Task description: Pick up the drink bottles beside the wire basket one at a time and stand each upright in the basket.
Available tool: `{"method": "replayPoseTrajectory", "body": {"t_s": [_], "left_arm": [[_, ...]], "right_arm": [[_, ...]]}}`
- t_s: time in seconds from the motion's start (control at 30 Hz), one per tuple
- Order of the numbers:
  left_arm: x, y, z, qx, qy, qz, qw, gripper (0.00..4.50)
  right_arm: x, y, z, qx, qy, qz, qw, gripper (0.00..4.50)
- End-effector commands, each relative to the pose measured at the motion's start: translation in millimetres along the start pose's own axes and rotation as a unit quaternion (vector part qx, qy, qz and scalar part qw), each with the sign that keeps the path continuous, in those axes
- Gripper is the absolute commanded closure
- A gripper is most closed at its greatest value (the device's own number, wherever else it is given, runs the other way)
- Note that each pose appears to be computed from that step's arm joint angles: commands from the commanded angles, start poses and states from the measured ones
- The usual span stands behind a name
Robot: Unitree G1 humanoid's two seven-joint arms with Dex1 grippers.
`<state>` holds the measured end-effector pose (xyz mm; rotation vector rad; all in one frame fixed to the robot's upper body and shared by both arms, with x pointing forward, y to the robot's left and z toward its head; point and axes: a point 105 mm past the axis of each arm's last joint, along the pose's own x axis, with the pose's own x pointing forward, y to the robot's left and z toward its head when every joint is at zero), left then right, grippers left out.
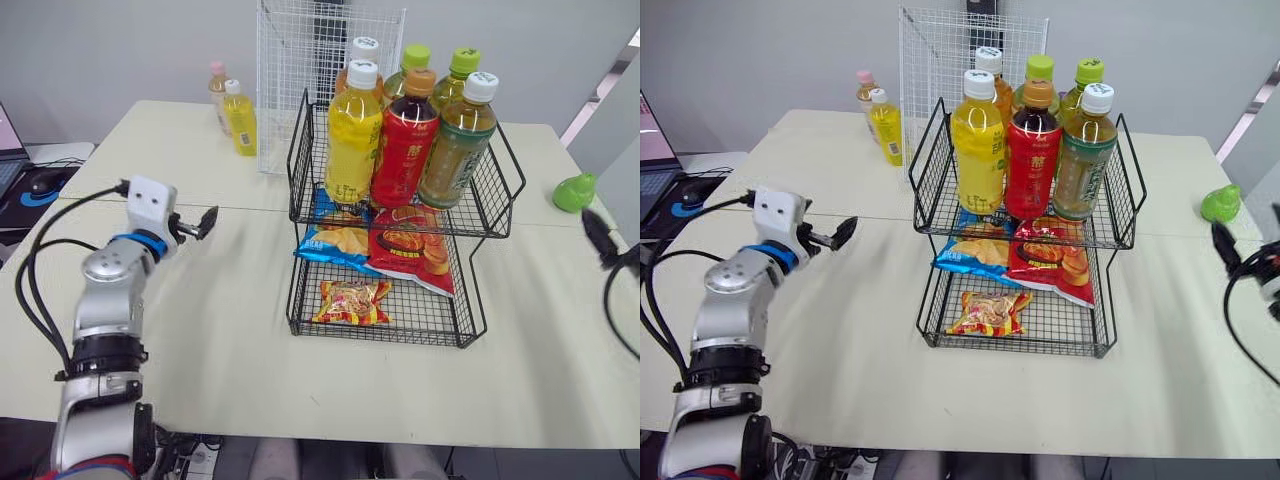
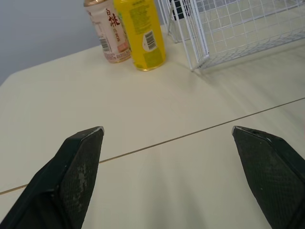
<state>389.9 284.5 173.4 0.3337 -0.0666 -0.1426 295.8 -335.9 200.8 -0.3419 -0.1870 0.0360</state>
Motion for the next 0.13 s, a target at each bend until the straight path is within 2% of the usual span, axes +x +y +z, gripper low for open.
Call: {"method": "replayPoseTrajectory", "body": {"t_s": [0.03,0.13], "left_arm": [[-3,5,5,-0.025,-0.034,0.035,0.998,0.02],[-5,1,-4,-0.048,-0.032,0.039,0.998,0.02]], "right_arm": [[1,10,-14,-0.025,-0.002,0.007,1.000,0.00],[6,17,-27,-0.022,0.003,0.007,1.000,0.00]]}}
